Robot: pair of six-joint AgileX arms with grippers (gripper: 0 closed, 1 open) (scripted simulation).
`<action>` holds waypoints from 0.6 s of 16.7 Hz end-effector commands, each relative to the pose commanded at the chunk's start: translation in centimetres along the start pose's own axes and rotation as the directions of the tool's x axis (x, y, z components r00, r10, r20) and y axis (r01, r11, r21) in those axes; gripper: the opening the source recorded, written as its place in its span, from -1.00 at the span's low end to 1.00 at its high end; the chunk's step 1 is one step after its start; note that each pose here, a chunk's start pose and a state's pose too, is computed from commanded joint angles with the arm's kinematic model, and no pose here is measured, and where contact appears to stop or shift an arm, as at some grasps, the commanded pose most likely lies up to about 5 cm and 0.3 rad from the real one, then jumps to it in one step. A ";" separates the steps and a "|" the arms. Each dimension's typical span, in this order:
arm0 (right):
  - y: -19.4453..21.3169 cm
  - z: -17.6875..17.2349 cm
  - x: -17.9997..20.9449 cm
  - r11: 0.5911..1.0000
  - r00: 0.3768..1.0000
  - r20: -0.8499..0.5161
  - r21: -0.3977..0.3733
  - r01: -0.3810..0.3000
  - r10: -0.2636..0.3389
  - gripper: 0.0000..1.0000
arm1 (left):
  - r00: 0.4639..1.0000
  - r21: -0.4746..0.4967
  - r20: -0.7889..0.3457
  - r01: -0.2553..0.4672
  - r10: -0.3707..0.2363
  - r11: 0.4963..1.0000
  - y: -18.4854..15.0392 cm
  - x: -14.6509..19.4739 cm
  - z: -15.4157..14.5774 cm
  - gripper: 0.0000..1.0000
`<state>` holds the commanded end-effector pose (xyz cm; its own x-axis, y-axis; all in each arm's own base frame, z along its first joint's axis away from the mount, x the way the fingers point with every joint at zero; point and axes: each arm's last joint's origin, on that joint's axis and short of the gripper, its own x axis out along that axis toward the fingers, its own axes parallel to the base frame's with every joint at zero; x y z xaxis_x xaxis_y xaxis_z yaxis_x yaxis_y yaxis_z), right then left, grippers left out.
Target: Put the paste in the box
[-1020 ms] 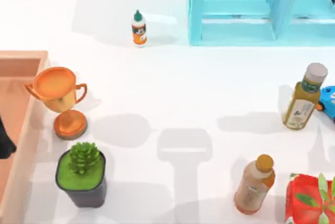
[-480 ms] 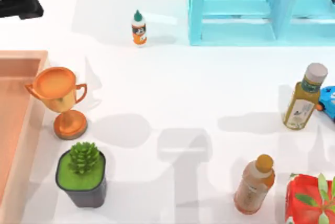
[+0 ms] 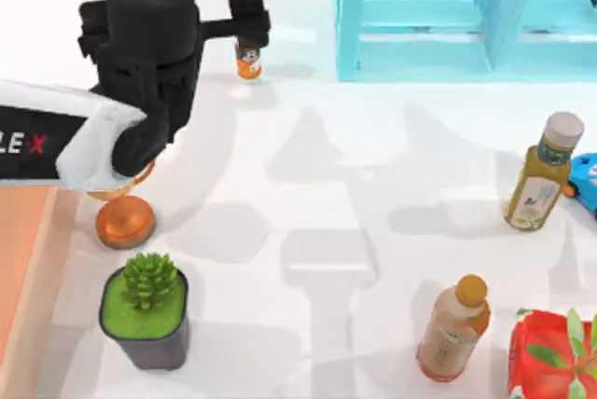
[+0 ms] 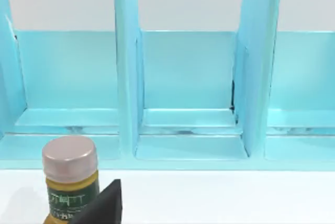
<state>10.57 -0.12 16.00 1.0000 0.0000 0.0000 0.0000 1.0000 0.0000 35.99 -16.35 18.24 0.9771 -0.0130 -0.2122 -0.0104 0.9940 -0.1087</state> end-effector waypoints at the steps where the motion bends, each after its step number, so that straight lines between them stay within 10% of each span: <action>1: 0.0 0.0 0.0 1.000 1.000 0.000 0.000 0.000 0.000 1.00 | 0.999 0.017 -0.038 -0.001 0.001 1.000 -0.8 1.1 -2.0 1.00; 10: 0.0 0.0 0.0 1.000 1.000 0.000 0.000 0.000 0.000 1.00 | 0.983 0.094 -0.185 0.011 0.006 0.996 -3.3 3.9 -10.1 1.00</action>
<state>10.57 -0.12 16.00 1.0000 0.0000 0.0000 0.0000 1.0000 0.0000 37.70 -20.81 8.01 0.9208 -0.0264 -0.3892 0.0204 0.9996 -0.0195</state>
